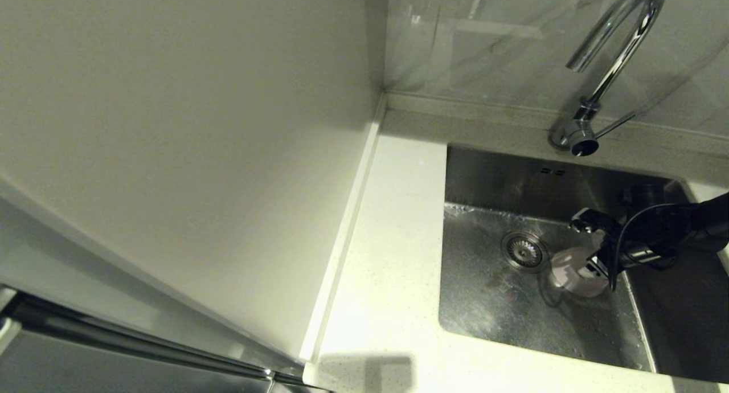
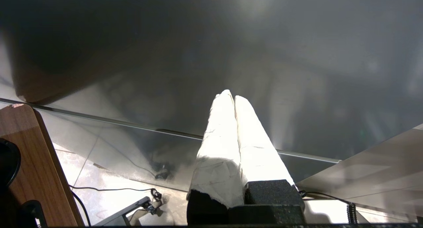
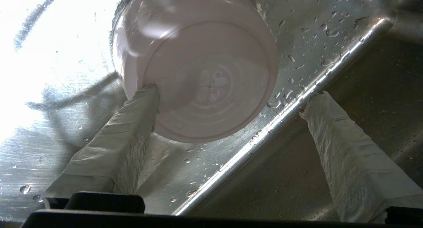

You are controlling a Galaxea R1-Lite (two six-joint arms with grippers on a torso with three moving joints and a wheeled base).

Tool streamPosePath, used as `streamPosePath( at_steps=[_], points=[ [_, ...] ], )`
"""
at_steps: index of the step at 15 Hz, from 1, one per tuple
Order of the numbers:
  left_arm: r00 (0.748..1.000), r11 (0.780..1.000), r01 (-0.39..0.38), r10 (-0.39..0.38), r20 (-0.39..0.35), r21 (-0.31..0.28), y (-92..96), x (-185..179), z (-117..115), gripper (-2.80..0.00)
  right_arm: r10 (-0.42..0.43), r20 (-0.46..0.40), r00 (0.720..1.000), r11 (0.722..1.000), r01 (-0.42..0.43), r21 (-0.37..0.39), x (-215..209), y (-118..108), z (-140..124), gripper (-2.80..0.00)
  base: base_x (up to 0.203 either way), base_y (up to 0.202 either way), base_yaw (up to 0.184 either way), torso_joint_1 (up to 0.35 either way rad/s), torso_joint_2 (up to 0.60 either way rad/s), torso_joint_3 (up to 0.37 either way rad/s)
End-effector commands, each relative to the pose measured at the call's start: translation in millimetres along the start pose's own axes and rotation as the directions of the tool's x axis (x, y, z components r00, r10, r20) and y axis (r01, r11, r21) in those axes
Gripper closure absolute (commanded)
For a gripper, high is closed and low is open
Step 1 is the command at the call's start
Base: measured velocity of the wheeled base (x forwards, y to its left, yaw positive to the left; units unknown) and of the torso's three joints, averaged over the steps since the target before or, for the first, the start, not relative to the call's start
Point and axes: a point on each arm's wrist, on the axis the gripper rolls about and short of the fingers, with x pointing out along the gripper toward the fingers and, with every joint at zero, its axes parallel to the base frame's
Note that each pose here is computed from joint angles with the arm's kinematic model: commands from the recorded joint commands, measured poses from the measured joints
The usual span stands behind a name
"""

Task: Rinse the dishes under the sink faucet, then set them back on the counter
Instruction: Put a bowl back to the table from the sink

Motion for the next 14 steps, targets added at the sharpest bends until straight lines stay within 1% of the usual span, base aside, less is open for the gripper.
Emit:
streamPosePath(
  at_steps=[1, 3, 5, 6, 9, 12, 14],
  points=[
    [1.0, 1.0, 0.0, 0.0, -0.003, 0.0, 0.0, 0, -1, 0.0, -0.03, 0.033, 0.999, 1.0, 0.03, 0.001, 7, -3, 3, -2.8, 0.0, 0.0, 0.0, 0.0, 0.0, 0.0],
    [1.0, 1.0, 0.0, 0.0, -0.003, 0.0, 0.0, 0, -1, 0.0, -0.069, 0.077, 0.995, 0.998, 0.068, 0.015, 3, -9, 11, -2.8, 0.0, 0.0, 0.0, 0.0, 0.0, 0.0],
    [1.0, 1.0, 0.0, 0.0, -0.003, 0.0, 0.0, 0, -1, 0.0, -0.079, 0.113, 0.99, 0.996, 0.073, 0.052, -17, -16, 17, -2.8, 0.0, 0.0, 0.0, 0.0, 0.0, 0.0],
    [1.0, 1.0, 0.0, 0.0, -0.002, 0.0, 0.0, 0, -1, 0.0, -0.065, 0.117, 0.991, 0.997, 0.058, 0.058, -32, -18, 17, -2.8, 0.0, 0.0, 0.0, 0.0, 0.0, 0.0],
    [1.0, 1.0, 0.0, 0.0, -0.003, 0.0, 0.0, 0, -1, 0.0, 0.039, 0.071, 0.997, 0.997, -0.044, 0.064, -79, -19, 8, -2.8, 0.0, 0.0, 0.0, 0.0, 0.0, 0.0],
    [1.0, 1.0, 0.0, 0.0, -0.003, 0.0, 0.0, 0, -1, 0.0, 0.062, 0.074, 0.995, 0.995, -0.068, 0.075, -105, -17, -1, -2.8, 0.0, 0.0, 0.0, 0.0, 0.0, 0.0],
    [1.0, 1.0, 0.0, 0.0, -0.003, 0.0, 0.0, 0, -1, 0.0, 0.087, 0.065, 0.994, 0.993, -0.092, 0.077, -111, -13, -8, -2.8, 0.0, 0.0, 0.0, 0.0, 0.0, 0.0]
  ],
)
